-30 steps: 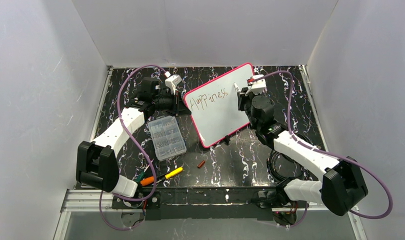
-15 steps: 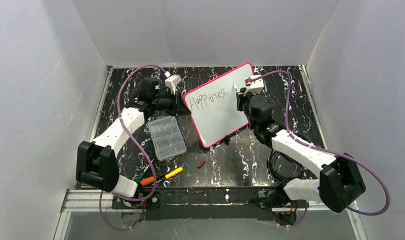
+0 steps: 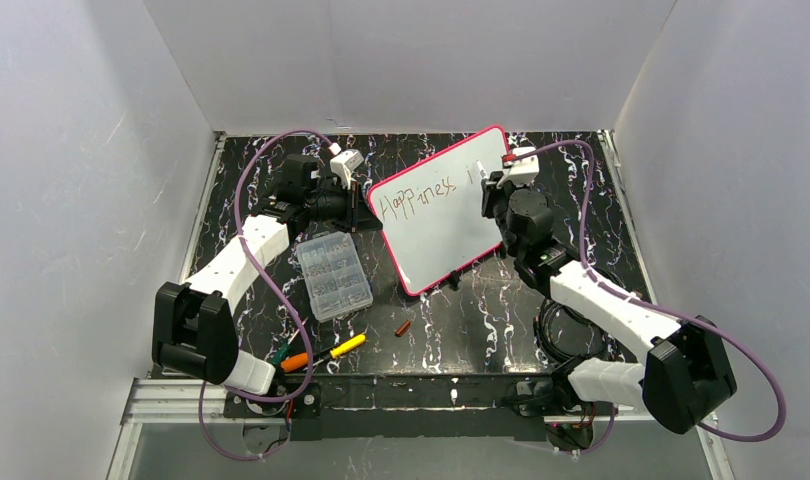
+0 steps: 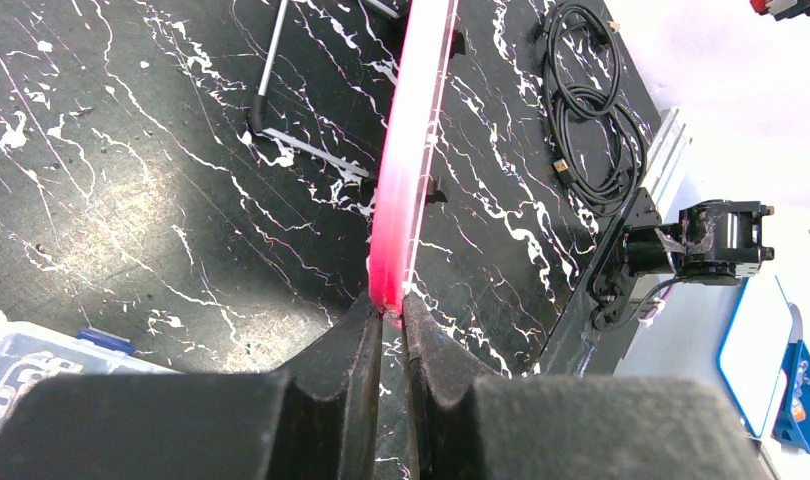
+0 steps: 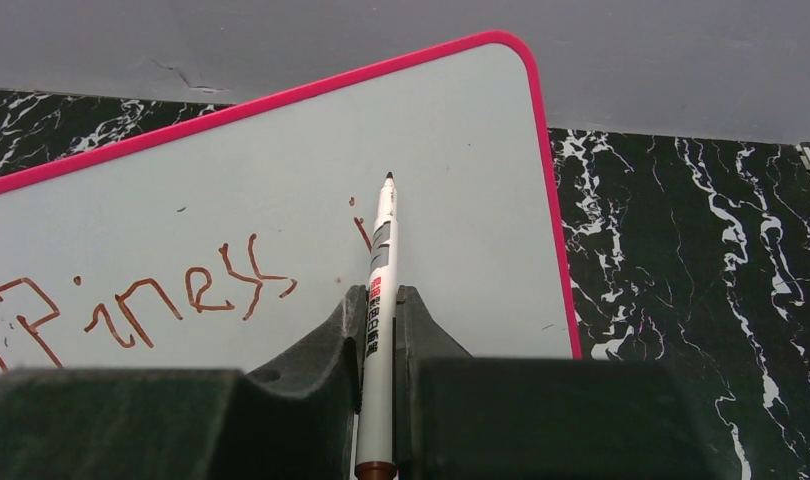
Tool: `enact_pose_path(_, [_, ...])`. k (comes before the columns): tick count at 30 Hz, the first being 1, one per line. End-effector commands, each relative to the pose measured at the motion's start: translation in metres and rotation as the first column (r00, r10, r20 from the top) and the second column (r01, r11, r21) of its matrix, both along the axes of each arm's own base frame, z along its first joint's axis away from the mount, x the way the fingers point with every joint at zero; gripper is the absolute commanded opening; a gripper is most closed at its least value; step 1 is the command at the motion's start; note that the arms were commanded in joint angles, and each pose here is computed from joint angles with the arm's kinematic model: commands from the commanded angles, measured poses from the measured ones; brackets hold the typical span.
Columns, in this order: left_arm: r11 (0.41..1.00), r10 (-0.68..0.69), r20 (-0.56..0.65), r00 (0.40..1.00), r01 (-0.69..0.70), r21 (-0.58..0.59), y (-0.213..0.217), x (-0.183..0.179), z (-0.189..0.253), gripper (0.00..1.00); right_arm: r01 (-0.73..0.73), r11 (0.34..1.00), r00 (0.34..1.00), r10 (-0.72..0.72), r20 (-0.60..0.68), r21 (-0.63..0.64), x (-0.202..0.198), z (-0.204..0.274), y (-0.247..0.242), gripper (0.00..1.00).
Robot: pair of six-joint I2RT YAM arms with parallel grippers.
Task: Write a sentence on the whiteboard
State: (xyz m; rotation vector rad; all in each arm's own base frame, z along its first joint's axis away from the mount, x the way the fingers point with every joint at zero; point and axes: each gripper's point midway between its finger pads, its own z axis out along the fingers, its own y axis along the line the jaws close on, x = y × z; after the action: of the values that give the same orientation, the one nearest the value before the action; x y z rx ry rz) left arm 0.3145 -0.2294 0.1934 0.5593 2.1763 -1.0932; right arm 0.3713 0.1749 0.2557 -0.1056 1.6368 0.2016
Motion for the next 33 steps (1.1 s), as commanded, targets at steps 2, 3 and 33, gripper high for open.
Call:
enact_pose_path(2, [0.999,-0.032,0.056,0.998,0.033,-0.022,-0.001,-0.01,0.021,0.0,-0.011,1.0,1.0,0.01,0.027,0.009,0.006,0.01,0.004,0.01])
enact_pose_path(3, [0.999,-0.032,0.056,0.998,0.034,-0.022,-0.002,-0.01,0.021,0.0,-0.013,1.0,1.0,0.013,0.023,0.006,0.007,0.008,0.005,0.01])
enact_pose_path(33, [0.999,-0.033,0.057,0.998,0.034,-0.025,-0.002,-0.01,0.023,0.0,-0.018,1.0,0.996,0.018,-0.082,-0.006,-0.01,-0.035,-0.005,0.01])
